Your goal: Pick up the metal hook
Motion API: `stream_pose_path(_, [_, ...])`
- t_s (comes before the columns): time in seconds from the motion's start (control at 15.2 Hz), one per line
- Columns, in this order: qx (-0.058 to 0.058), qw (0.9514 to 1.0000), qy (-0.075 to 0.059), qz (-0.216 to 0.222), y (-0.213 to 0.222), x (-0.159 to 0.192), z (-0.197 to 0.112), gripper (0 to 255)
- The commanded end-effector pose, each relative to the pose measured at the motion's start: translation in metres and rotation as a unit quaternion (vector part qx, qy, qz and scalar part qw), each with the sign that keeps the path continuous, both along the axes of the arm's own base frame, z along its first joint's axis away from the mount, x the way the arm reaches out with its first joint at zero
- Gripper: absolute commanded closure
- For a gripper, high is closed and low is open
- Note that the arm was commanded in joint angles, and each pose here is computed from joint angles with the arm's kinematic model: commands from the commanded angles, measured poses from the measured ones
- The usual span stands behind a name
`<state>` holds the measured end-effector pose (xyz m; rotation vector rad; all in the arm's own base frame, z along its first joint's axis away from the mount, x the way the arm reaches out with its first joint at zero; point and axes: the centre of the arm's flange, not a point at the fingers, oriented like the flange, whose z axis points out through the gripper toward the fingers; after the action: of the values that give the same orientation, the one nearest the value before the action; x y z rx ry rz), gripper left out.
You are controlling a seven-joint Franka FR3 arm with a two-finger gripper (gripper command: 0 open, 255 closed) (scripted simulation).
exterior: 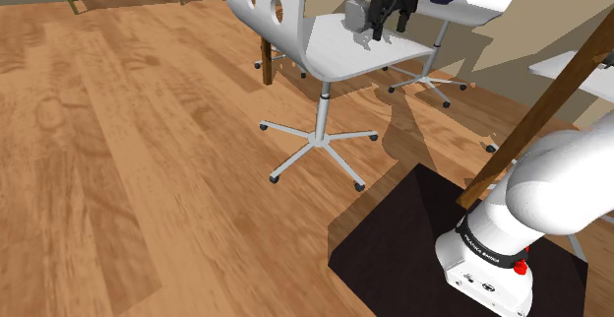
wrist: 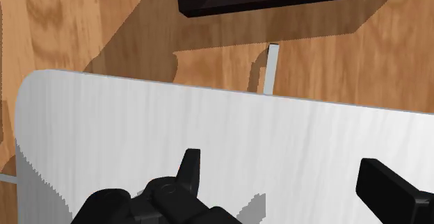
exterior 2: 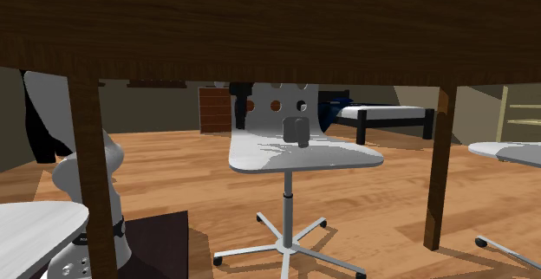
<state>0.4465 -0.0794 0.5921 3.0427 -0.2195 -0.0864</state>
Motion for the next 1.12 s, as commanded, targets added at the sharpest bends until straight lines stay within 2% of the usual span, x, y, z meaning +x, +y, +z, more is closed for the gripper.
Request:
stream_pose_path(0.0, [-0.012,0.9999,-0.001,-0.005,-0.009,0.026,0.005,0])
stream_pose_path(0.66, [-0.070,0.9970,-0.004,-0.032,-0.056,0.136,0.038,0])
stream_pose_path(1.06, [-0.071,0.9969,-0.004,-0.033,-0.057,0.138,0.013,0])
